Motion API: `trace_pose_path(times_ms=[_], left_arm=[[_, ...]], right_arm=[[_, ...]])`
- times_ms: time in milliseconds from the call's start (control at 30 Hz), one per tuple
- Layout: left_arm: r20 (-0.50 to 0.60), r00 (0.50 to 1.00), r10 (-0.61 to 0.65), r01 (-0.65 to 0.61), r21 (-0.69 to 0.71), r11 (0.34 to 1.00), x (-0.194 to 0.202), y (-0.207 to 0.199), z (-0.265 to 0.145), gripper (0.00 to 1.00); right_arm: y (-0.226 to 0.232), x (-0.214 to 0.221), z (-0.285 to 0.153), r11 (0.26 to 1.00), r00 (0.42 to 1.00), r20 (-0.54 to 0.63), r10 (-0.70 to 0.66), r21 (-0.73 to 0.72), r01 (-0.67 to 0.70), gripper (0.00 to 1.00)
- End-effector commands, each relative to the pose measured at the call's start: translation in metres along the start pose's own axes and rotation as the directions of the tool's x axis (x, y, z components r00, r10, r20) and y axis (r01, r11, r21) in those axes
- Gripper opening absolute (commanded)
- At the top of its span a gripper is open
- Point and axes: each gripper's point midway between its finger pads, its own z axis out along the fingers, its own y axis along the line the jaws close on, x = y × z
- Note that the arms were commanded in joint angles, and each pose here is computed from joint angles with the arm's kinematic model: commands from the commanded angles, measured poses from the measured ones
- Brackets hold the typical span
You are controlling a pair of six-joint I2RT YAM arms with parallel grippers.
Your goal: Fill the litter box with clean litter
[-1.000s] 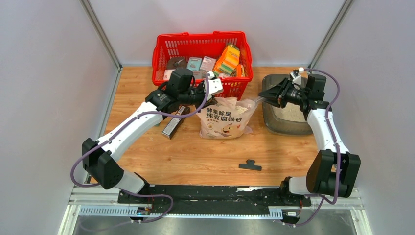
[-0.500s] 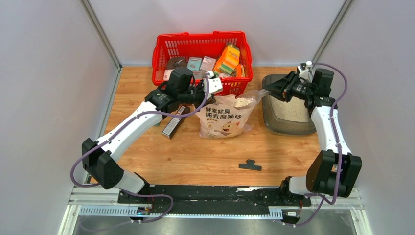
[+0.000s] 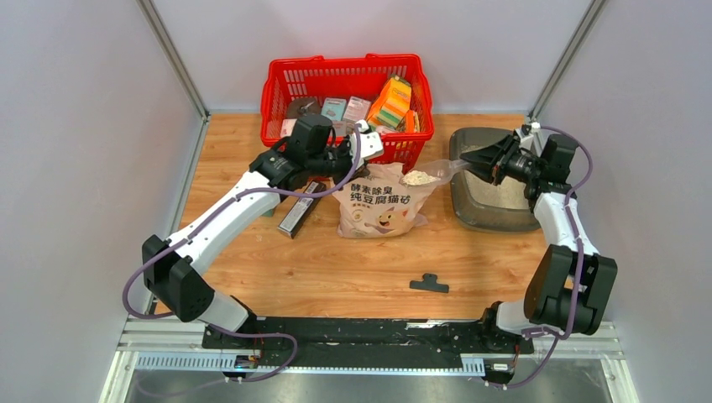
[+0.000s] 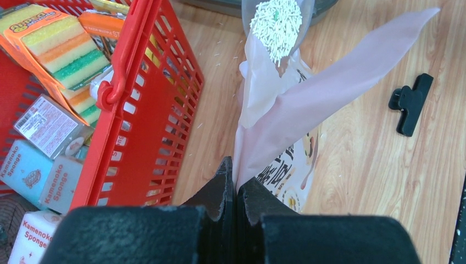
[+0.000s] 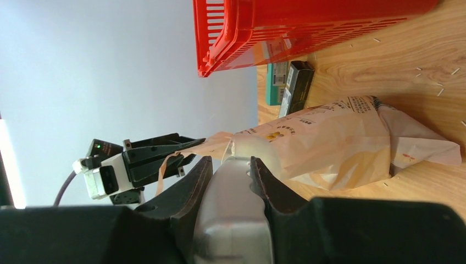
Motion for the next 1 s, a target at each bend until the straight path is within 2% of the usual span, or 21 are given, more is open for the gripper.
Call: trace_pose_path(times_ms=[0,367,567,833,967], left_arm=[[0.134,0.985,0.106,-0.093,-0.101,0.991,-0.056,0.026,-0.022,0.0],[0.118,0.986,0.119,-0.108,-0.098,0.989,-0.058,0.032,-0.016,0.0],[0.117,0.986,0.118,-0.108,-0.092,0.99,-0.057,0.03,-0.016,0.0],[0.11,0.988,0.111,-0.101,-0.088,0.991,-0.055,0.031,-0.014,0.0],[0.102,0.989,0.111,-0.102,-0.088,0.991,-0.053,0.031,-0.014,0.0]], right_arm=[[0.01,-0.01,-0.007,0.996,0.999,-0.012,-0.03,-0.089,0.028,0.0],[0.009,-0.015,-0.021,0.993,1.0,0.002,-0.011,-0.118,0.011,0.0],[0.008,-0.037,-0.044,0.993,0.998,0.069,0.005,-0.117,0.003,0.0],[-0.019,-0.089,-0.094,0.994,0.969,0.241,0.051,-0.102,-0.027,0.0],[-0.053,-0.127,-0.133,0.997,0.904,0.422,0.075,-0.06,-0.055,0.0]])
